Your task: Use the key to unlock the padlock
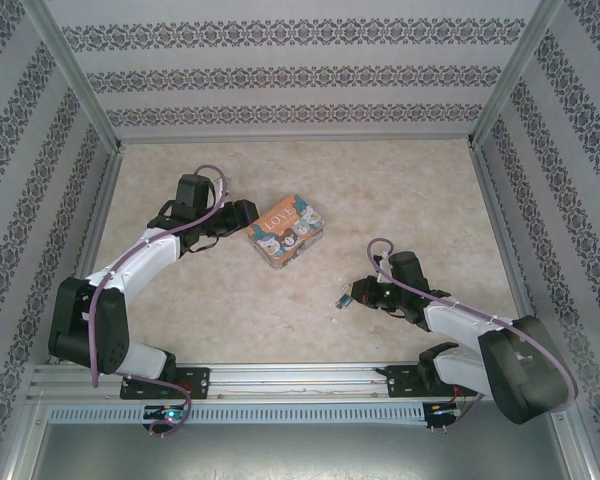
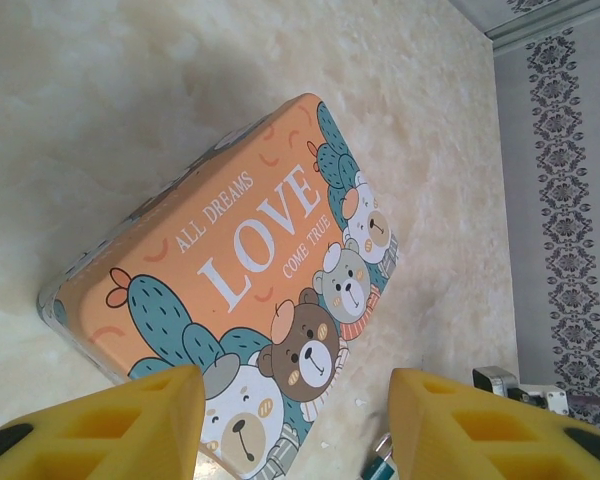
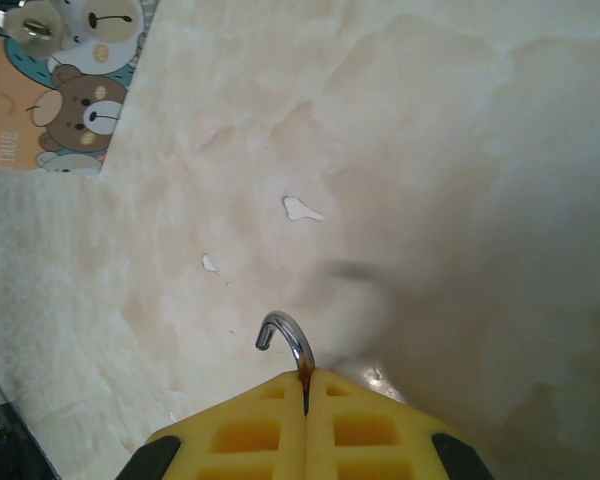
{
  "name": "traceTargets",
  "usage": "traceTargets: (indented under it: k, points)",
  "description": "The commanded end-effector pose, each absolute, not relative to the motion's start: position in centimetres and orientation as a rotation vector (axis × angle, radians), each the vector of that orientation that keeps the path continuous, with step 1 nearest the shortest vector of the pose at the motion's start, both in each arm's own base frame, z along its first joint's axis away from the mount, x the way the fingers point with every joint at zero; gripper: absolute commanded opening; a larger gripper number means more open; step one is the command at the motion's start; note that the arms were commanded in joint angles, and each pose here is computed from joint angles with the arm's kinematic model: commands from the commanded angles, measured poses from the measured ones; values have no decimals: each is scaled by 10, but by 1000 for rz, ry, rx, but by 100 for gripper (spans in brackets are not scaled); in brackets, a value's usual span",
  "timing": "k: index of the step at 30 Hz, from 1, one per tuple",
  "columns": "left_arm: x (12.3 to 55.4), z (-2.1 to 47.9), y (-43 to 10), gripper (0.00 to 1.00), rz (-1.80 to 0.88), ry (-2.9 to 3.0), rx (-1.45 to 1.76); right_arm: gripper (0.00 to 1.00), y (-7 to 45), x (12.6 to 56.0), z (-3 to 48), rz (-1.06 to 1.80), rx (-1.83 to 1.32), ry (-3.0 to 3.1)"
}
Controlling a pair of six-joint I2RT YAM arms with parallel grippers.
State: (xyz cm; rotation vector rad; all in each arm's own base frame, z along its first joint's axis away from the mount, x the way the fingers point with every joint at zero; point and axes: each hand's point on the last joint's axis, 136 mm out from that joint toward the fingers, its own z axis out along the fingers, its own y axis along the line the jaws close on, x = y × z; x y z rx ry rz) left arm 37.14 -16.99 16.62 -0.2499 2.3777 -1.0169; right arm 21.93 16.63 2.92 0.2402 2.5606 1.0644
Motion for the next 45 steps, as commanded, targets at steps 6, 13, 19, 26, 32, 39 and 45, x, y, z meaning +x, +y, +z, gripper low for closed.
traceTargets:
  k: [6, 13, 19, 26, 32, 39, 45]
  points:
    - [368, 167, -162, 51, -993, 2380, -258, 5, 161, 227, 25, 1005, 232, 2568]
    - [368, 175, -155, 52, -977, 2356, -262, 20, 161, 231, 33, 1003, 229, 2548]
    - [367, 184, -142, 57, -929, 2326, -272, 32, 156, 235, 46, 975, 219, 2518]
    - [367, 198, -119, 61, -840, 2272, -277, 43, 150, 245, 70, 921, 141, 2439]
    - [368, 212, -100, 66, -737, 2228, -254, 58, 145, 262, 97, 852, 79, 2335]
    - [372, 222, -86, 74, -688, 2156, -258, 72, 131, 281, 112, 759, 110, 2266]
    - [377, 216, -77, 82, -697, 2136, -288, 98, 122, 293, 120, 697, 134, 2221]
